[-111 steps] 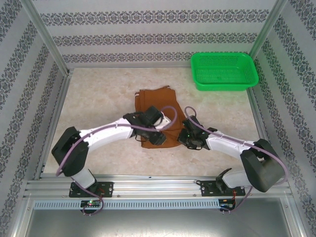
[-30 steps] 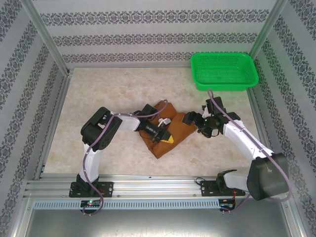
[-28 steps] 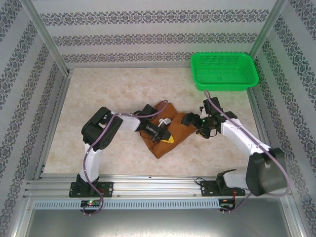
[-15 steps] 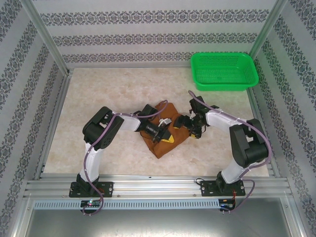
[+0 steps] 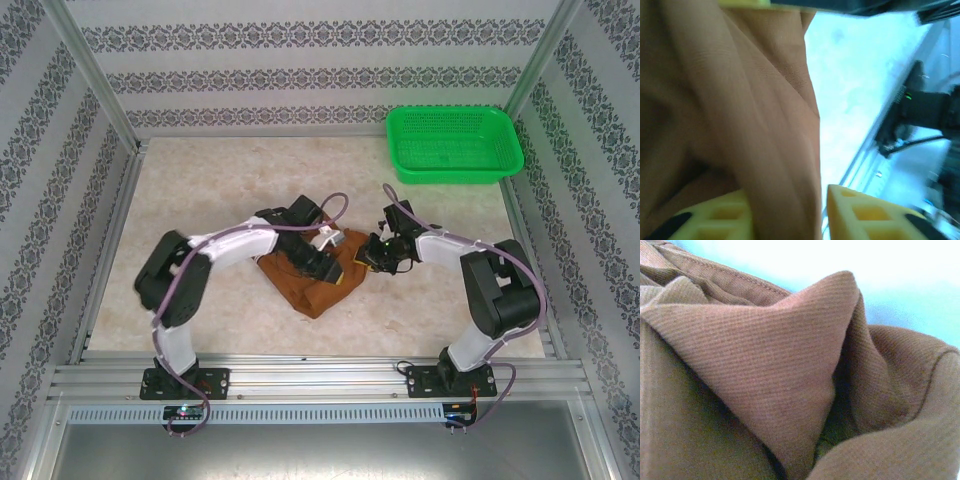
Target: Roll up the long pants
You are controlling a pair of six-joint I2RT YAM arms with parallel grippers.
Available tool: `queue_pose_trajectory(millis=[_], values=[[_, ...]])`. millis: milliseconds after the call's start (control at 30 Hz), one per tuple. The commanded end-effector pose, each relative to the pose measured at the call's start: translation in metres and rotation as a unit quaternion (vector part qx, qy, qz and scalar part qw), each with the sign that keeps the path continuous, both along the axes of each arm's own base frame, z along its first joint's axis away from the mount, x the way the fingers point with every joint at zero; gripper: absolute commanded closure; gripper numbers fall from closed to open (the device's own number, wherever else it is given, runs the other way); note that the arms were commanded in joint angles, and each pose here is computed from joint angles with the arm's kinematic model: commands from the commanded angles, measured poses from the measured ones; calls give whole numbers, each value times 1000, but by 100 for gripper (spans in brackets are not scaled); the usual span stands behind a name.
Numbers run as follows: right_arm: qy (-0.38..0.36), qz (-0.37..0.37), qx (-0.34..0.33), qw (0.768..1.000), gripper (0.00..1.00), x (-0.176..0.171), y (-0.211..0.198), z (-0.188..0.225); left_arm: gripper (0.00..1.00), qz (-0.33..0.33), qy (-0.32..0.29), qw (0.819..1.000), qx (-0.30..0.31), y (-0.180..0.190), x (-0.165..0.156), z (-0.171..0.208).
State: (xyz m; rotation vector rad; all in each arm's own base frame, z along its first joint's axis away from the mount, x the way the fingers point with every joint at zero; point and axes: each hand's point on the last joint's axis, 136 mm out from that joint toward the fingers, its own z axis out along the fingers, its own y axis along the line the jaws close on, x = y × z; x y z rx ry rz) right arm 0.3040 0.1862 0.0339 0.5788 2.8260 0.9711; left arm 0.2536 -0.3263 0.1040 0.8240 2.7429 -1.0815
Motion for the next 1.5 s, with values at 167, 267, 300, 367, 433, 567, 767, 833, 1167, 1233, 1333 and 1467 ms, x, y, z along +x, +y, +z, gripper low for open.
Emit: queue_pose_trajectory(millis=[167,267,300,367,433,567,767,833,1167,1233,1333,1467], values=[[29,-50,-89,994,100,-21,-35,-28,35,-58,-364,894,254,52,-3,26],[30,-47,-80,995,100,-20,-31,-29,0,-122,-428,847,291,27,-24,19],[31,-48,-75,996,100,-20,-30,-30,0,-138,-454,827,303,17,-29,18],[38,-47,-68,996,100,-22,-27,-35,0,-168,-478,803,313,-1,-37,13],[41,-47,-60,996,100,-24,-24,-38,0,-189,-481,791,328,-10,-40,1],[34,-42,-51,997,100,-23,-18,-37,0,-214,-495,759,366,-11,-33,-24],[30,-28,-36,998,100,-23,-8,-35,0,-193,-510,718,432,2,4,-45],[29,-26,-31,999,100,-22,-6,-33,0,-179,-508,716,444,9,18,-46],[37,12,-16,999,100,-26,3,-27,0,-153,-515,681,497,40,70,-42],[38,14,-16,999,100,-27,2,-27,0,-153,-504,686,502,47,79,-52],[41,14,-17,999,100,-29,0,-27,27,-173,-444,731,488,55,81,-75],[40,15,-6,999,100,-27,0,-23,100,-175,-368,805,432,46,67,-89]])
